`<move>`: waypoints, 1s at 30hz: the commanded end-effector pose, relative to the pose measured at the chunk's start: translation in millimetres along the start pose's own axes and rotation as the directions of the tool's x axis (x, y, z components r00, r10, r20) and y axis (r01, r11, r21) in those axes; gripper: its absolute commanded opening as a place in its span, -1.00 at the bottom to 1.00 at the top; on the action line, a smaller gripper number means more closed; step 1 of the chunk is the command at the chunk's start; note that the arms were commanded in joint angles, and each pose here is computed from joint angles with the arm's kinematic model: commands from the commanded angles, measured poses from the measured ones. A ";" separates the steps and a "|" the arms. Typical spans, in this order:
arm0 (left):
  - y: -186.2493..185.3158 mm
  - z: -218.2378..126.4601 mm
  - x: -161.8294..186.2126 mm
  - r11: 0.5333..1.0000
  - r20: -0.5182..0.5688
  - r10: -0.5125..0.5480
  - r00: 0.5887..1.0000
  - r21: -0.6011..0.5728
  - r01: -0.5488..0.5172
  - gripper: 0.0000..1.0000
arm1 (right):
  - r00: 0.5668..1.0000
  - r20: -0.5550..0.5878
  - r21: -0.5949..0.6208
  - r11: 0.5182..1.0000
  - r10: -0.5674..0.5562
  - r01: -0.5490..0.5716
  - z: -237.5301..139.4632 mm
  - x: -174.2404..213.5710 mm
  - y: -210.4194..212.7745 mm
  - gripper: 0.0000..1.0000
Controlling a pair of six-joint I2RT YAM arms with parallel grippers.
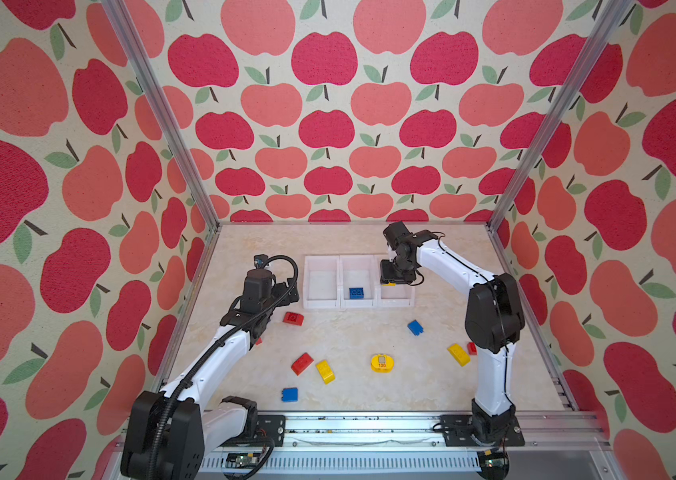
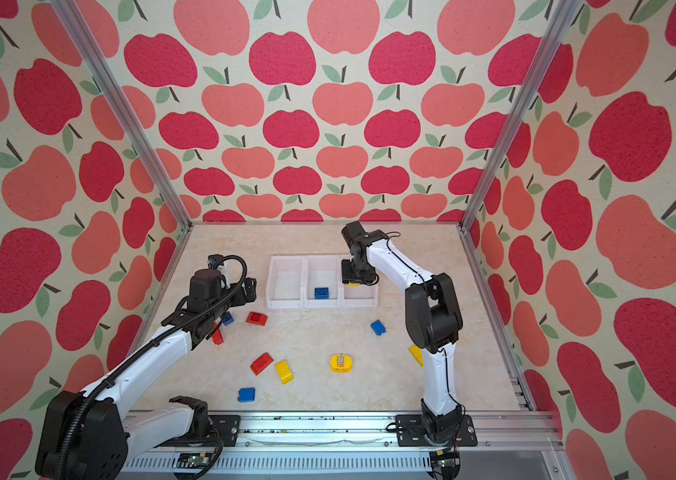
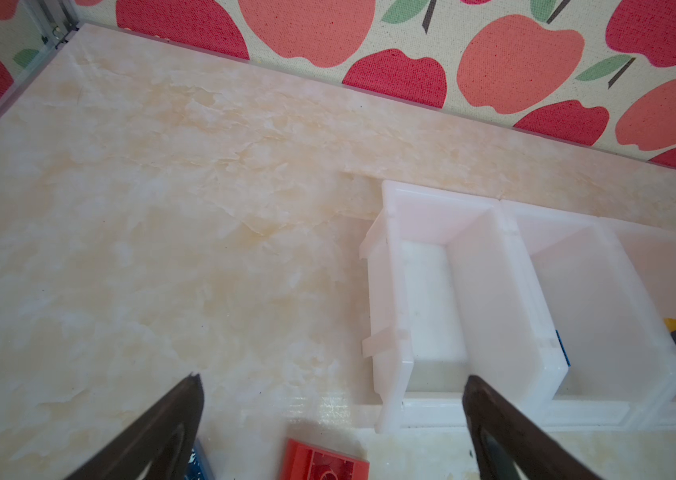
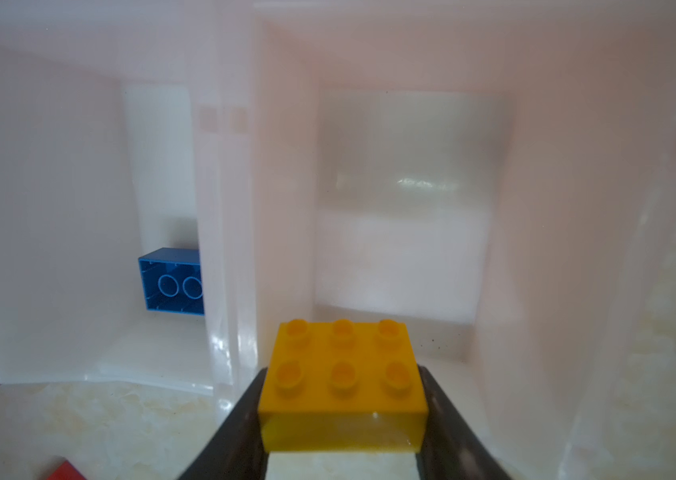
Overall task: Sort the legos into containers by color
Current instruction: 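Carry the yellow brick into the nearest-right compartment while the left arm starts moving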
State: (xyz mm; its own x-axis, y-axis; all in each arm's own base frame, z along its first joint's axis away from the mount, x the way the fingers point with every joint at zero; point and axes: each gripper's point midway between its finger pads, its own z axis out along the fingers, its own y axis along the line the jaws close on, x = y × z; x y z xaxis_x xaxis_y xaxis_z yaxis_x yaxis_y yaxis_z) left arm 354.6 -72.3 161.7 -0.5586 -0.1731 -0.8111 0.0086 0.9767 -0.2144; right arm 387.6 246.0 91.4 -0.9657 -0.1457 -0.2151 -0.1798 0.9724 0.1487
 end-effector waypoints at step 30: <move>6.6 0.6 25.2 0.956 -0.194 -0.286 0.938 -0.130 0.265 0.99 | 0.999 -0.037 0.037 0.999 0.040 -0.039 -45.2 0.8 -0.3 0.29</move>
State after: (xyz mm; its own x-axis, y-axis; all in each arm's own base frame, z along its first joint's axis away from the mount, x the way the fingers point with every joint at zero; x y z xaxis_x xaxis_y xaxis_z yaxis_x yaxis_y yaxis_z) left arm 347.8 -71.1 142.9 -0.6616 -0.3342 -0.6713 -0.1524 0.9364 -0.3161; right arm 386.2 242.6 101.2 -0.9798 -0.1281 -0.1533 -0.1467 0.9822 0.1169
